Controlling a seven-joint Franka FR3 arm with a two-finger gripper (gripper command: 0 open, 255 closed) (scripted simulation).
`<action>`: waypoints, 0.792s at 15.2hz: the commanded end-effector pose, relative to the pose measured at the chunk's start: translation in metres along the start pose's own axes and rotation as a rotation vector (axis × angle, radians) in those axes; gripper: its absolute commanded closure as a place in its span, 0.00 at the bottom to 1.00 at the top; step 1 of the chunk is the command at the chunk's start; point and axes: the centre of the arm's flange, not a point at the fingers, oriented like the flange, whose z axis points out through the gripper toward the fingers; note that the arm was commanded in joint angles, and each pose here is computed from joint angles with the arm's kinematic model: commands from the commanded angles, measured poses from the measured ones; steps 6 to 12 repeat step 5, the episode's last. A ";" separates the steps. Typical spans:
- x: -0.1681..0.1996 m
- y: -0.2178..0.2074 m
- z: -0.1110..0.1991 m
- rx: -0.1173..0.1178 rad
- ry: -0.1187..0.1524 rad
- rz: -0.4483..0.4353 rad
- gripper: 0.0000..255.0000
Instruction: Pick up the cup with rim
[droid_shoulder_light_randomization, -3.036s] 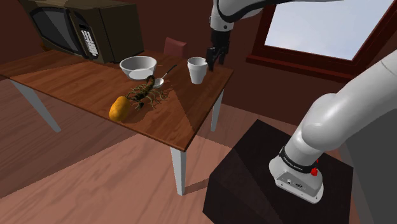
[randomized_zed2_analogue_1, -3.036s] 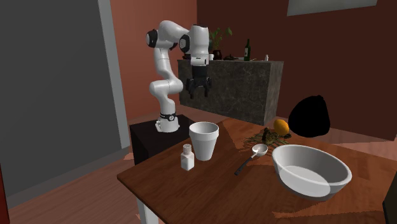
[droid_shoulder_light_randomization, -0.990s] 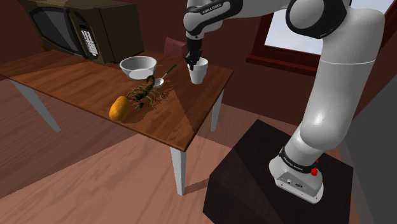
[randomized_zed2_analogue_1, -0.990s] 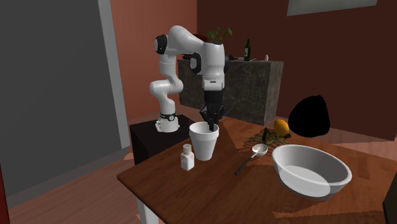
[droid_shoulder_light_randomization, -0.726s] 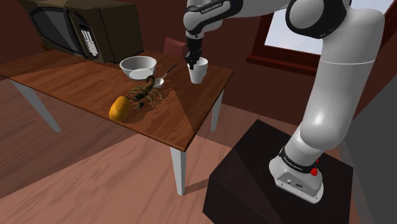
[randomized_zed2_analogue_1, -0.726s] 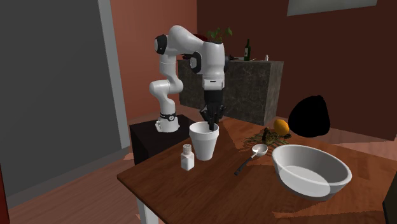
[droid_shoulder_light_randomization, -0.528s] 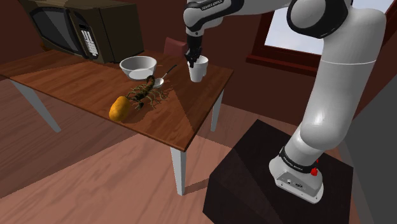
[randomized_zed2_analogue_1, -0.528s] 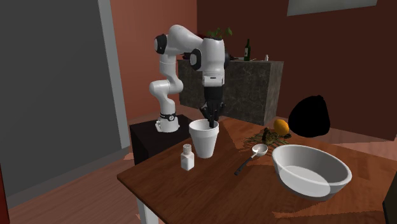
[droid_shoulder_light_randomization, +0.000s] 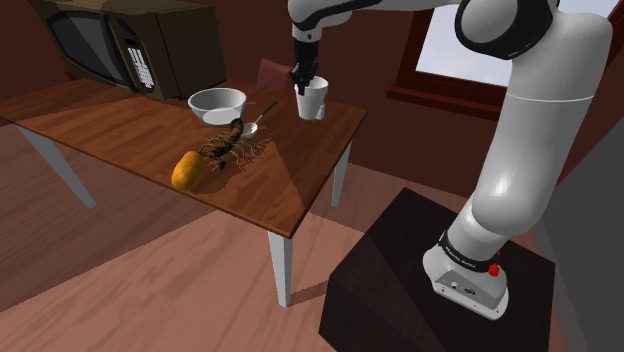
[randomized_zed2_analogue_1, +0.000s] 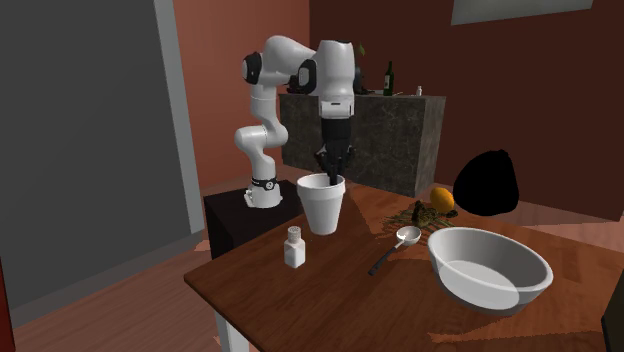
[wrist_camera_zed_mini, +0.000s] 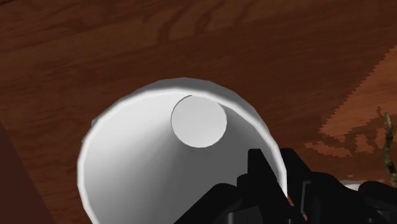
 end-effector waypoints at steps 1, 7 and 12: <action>0.001 0.001 -0.011 0.000 0.000 0.000 1.00; 0.002 0.001 -0.022 0.000 0.000 0.000 1.00; 0.002 0.001 -0.022 0.000 0.000 0.000 1.00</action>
